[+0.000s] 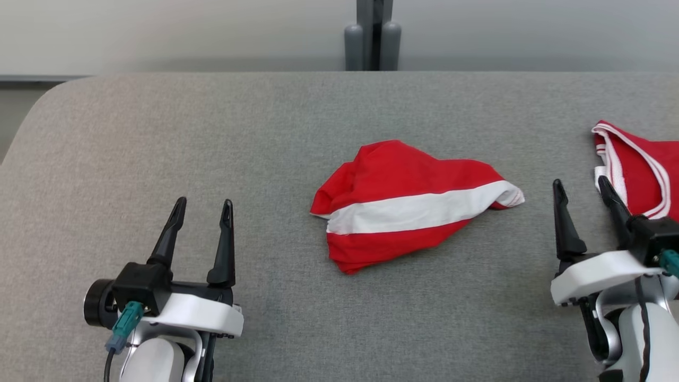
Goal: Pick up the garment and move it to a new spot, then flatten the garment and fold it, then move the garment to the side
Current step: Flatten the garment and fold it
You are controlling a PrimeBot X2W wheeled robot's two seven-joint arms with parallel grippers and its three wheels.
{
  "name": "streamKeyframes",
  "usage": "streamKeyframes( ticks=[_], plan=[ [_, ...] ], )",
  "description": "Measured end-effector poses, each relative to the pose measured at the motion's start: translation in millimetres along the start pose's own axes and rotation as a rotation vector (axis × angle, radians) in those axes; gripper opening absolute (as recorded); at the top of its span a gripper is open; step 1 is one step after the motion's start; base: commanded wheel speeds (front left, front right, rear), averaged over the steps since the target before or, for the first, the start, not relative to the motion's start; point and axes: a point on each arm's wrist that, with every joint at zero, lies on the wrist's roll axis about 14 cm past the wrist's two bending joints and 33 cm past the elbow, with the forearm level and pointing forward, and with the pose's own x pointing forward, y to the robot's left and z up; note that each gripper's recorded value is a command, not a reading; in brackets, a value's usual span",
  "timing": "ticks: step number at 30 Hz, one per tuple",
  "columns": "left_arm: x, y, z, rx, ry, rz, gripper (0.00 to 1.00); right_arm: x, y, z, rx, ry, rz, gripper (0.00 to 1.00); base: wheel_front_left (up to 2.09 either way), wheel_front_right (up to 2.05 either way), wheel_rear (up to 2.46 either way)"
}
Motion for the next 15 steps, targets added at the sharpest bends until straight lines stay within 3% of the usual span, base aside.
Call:
streamKeyframes(
  ticks=[15],
  plan=[
    [0.1,33.4,-26.6,0.06,0.082,0.059,1.0,39.9,6.4,-91.7,0.144,0.277,-0.009,1.0,0.0,0.0,0.0]
  ],
)
